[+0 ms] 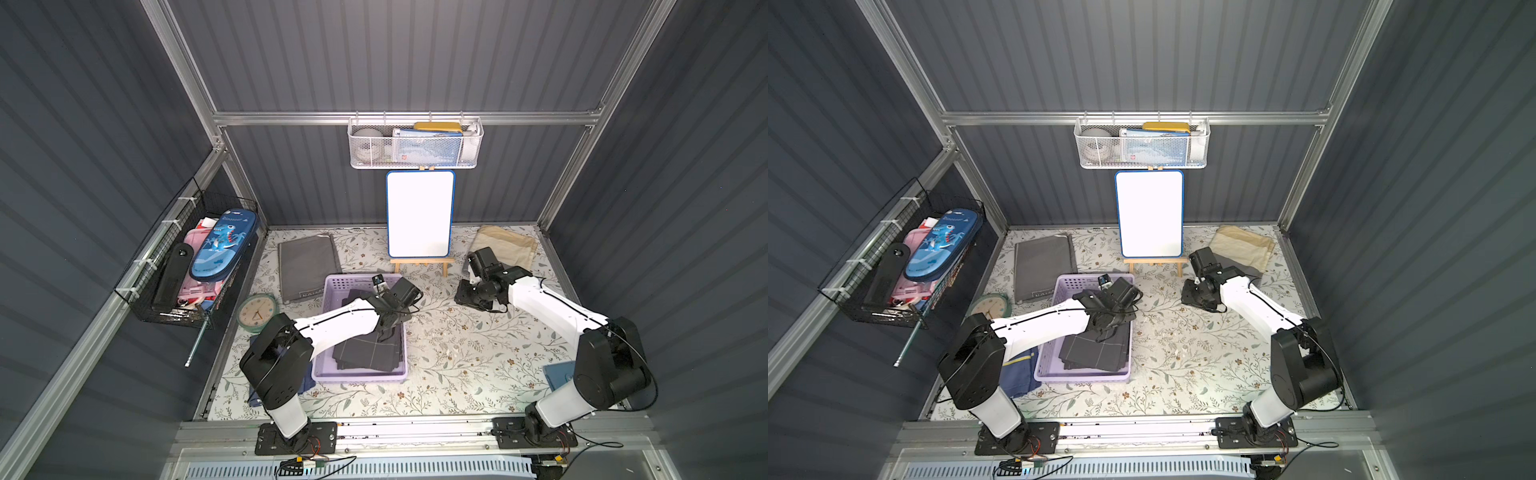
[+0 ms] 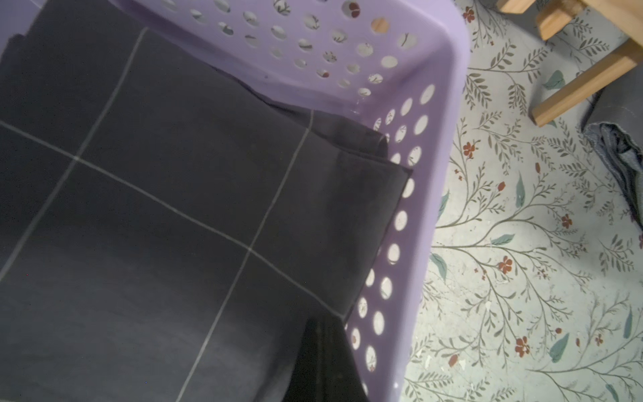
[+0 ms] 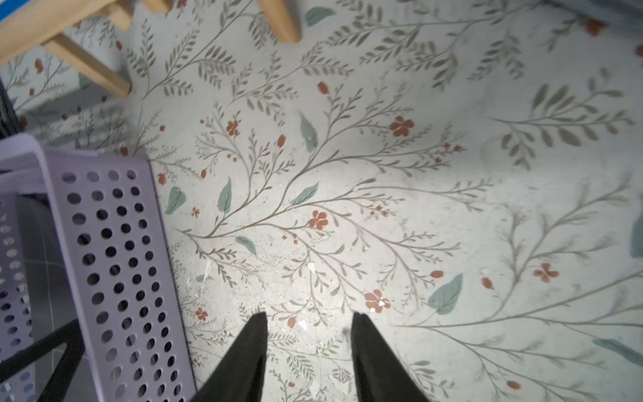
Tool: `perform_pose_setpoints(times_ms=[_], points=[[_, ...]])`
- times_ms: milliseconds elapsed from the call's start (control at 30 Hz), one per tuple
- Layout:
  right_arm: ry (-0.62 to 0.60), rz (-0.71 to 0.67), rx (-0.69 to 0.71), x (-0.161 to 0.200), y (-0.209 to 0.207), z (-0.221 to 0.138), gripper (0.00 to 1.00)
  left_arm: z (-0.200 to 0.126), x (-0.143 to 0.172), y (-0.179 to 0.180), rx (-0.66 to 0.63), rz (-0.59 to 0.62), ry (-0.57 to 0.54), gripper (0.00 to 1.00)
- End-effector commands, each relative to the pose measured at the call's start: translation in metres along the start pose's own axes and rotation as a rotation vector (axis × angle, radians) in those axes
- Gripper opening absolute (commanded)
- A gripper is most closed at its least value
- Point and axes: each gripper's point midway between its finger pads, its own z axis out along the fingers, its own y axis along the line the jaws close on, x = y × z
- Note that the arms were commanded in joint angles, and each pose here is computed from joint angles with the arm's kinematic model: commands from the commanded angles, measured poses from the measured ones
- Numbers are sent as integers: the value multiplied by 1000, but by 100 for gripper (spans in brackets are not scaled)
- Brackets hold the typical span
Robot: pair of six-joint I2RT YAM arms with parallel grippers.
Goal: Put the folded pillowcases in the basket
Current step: Move the pillowcase to the center of the board.
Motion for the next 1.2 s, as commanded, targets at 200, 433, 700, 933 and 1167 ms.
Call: perform_pose_setpoints(times_ms=[200, 433, 700, 933, 1167], points=[[-124, 259, 175, -107, -82, 21, 0, -95, -41, -92, 488, 224, -175, 0], [-55, 360, 235, -162, -121, 67, 0, -117, -25, -171, 675, 424, -208, 0], [150, 387, 260, -125, -128, 104, 0, -87, -19, -187, 653, 442, -168, 2], [273, 463, 181, -16, -119, 89, 0, -78, -15, -188, 647, 462, -157, 3], [357, 343, 185, 79, -85, 45, 0, -86, -10, -186, 688, 471, -154, 4]])
